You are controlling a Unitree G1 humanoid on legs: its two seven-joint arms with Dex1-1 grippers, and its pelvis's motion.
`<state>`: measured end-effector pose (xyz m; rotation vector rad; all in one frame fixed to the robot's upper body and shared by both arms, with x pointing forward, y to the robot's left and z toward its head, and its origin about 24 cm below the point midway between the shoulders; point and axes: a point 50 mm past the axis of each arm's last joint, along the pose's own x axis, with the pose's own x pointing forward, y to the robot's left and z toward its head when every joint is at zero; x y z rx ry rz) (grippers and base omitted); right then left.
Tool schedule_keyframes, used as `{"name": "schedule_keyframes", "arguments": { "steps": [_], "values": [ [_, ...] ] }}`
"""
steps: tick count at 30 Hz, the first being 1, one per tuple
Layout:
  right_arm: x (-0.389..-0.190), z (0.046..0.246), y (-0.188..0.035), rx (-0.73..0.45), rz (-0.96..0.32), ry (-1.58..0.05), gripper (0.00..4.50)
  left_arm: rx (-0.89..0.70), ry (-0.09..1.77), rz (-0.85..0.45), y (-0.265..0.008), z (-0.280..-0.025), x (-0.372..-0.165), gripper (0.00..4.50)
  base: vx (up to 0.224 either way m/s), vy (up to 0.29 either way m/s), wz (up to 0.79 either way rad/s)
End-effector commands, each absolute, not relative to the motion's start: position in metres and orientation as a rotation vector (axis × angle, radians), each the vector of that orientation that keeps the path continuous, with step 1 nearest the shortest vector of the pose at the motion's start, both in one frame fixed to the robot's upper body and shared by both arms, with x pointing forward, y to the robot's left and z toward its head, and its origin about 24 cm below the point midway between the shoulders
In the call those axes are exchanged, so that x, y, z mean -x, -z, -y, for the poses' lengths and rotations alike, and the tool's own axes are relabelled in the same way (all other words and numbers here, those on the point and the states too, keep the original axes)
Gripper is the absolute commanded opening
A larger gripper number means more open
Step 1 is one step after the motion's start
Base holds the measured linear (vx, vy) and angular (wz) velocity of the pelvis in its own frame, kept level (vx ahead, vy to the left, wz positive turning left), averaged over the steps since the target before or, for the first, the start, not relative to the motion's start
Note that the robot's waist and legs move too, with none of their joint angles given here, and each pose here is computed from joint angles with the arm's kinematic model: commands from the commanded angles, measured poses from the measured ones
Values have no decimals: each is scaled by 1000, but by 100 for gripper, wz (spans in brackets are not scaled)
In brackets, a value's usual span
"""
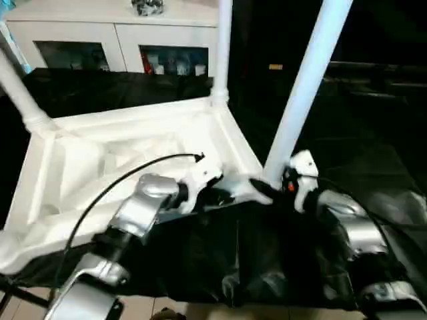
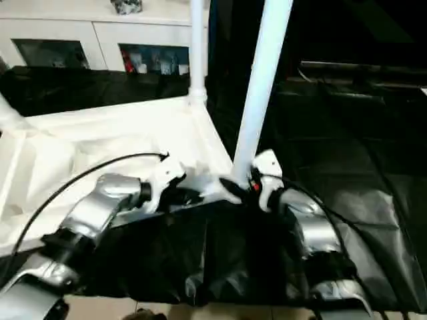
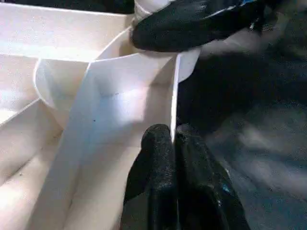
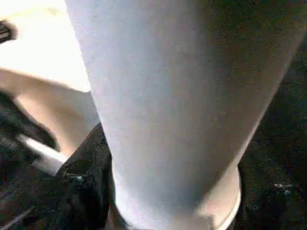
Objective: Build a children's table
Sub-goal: Rotate leg to tighten
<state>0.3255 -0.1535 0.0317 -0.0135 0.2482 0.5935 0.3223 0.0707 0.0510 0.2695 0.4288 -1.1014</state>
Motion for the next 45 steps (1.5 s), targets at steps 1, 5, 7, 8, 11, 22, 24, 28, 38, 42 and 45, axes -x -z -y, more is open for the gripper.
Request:
{"name": "schedule_keyframes", "arguments": {
  "steps": [1, 5, 7, 8, 11, 22, 24, 28, 38, 42, 45],
  "values": [
    [-322, 145, -18, -2, -315, -550, 272, -185, 1029, -340, -62, -57, -328, 0, 0, 0, 0],
    [-323, 139, -18, -30, -304, -495, 272, -177, 1010, -331, -62, -47, -327, 0, 0, 0, 0],
    [-322, 136, -18, -43, -297, -486, 272, -170, 1019, -331, -62, -43, -325, 0, 0, 0, 0],
    [-322, 136, -18, -44, -296, -484, 272, -169, 1020, -331, -61, -43, -324, 0, 0, 0, 0],
    [-322, 134, -17, -57, -294, -465, 342, -172, 1020, -329, -61, -43, -324, 0, 0, 0, 0],
    [-317, 147, -32, 45, -252, -684, 390, -206, 1161, -318, -66, -61, -319, 0, 0, 0, 0],
    [-314, 149, -34, 60, -248, -741, 390, -216, 1189, -317, -66, -65, -318, 0, 0, 0, 0],
    [-294, 157, -40, 87, -253, -1001, 390, -245, 1331, -319, -69, -79, -310, 0, 0, 0, 0],
    [-280, 164, -43, 99, -329, -1233, 353, -271, 1456, -367, -70, -93, -300, 0, 0, 0, 0],
    [-279, 163, -41, 125, -350, -1260, 307, -272, 1463, -367, -70, -94, -300, 0, 0, 0, 0],
    [-280, 162, -40, 130, -353, -1253, 282, -268, 1464, -364, -71, -93, -300, 0, 0, 0, 0]
  ]
}}
